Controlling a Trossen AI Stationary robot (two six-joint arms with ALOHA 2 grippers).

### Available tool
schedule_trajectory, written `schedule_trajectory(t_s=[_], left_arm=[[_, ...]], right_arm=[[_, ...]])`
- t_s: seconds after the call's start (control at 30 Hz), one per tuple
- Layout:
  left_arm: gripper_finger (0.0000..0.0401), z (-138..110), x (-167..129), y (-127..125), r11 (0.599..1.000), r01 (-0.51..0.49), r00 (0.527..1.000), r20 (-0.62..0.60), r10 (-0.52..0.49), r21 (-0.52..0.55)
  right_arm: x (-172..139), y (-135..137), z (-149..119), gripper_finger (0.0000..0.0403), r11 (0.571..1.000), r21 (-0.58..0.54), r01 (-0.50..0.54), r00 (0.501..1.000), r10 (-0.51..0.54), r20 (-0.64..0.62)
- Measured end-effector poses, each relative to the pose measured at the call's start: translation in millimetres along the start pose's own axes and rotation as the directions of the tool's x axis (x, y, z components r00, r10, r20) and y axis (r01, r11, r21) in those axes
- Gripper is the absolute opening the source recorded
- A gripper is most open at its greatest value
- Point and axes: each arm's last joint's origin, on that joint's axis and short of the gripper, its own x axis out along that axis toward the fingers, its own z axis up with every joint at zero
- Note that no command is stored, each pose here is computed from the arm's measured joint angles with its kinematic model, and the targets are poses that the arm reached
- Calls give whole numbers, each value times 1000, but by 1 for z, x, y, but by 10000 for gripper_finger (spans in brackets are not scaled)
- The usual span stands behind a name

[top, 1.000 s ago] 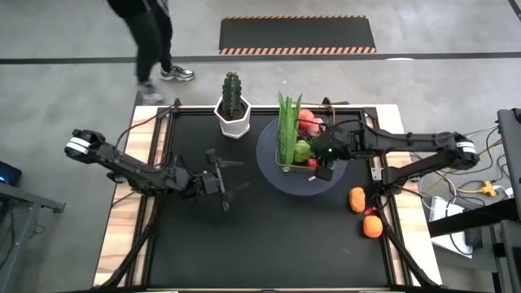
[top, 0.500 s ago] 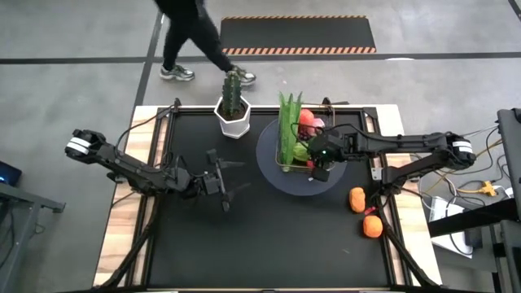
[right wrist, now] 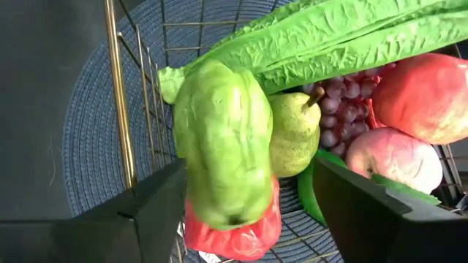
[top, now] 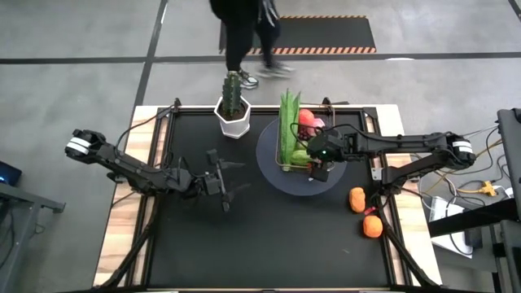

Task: Build produce basket
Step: Put the green chayote into the gold wire basket

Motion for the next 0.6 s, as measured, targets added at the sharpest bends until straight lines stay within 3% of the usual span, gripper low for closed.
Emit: schedule_trajectory(t_s=[0.17,0.6], left_arm=[[290,-1,0,-1,1000,6,1000,-11,-6,6],[290,-1,0,-1,1000,6,1000,-12,-7,-17]], right_arm=[[0,0,0,293,1000,9,5,1000,-5,-2],[-12,-3,3,278,998,58,-1,1000,1,3]])
